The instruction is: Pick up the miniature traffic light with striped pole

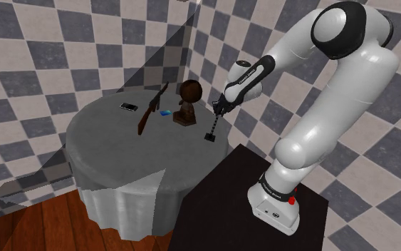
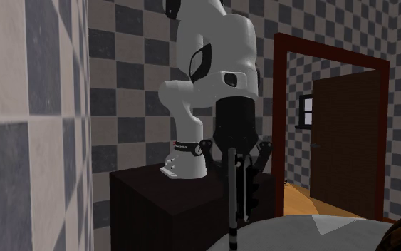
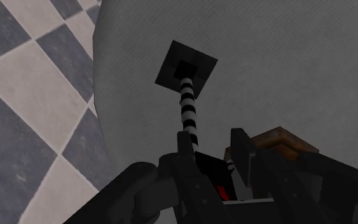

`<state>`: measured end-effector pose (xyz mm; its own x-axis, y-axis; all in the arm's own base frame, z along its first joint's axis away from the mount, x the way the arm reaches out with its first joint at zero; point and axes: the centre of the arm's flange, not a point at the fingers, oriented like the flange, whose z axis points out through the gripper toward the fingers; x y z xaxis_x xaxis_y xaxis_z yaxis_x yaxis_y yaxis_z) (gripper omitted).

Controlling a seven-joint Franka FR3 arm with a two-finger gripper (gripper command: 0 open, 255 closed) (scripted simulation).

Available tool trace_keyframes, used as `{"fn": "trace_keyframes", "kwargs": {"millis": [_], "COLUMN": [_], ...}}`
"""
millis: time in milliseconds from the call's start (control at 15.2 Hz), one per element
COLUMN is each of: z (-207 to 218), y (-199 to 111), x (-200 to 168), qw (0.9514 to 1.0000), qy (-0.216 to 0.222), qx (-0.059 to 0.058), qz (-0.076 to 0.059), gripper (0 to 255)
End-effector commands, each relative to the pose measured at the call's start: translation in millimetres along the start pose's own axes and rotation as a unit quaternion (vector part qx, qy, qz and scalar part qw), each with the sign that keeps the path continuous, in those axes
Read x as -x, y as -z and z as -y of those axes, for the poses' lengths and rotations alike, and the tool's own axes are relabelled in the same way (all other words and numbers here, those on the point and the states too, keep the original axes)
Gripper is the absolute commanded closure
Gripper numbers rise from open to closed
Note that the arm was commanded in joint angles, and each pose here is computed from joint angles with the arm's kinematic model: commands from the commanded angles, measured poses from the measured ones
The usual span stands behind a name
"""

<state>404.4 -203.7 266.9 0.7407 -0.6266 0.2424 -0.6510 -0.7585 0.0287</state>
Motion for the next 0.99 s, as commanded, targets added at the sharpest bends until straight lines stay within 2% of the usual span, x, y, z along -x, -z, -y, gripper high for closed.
{"fn": "trace_keyframes", "kwargs": {"millis": [0, 330, 924], "z": [0.0, -0.1, -1.5], "y": [-0.3, 0.1, 46.2], "x": [0.1, 0.8, -10.7], "qw": [1.0000, 1.0000, 1.0000], "qy": [0.000, 0.000, 0.000], "qx": [0.000, 0.000, 0.000], "qz": [0.000, 0.000, 0.000], "gripper": [255, 255, 255]}}
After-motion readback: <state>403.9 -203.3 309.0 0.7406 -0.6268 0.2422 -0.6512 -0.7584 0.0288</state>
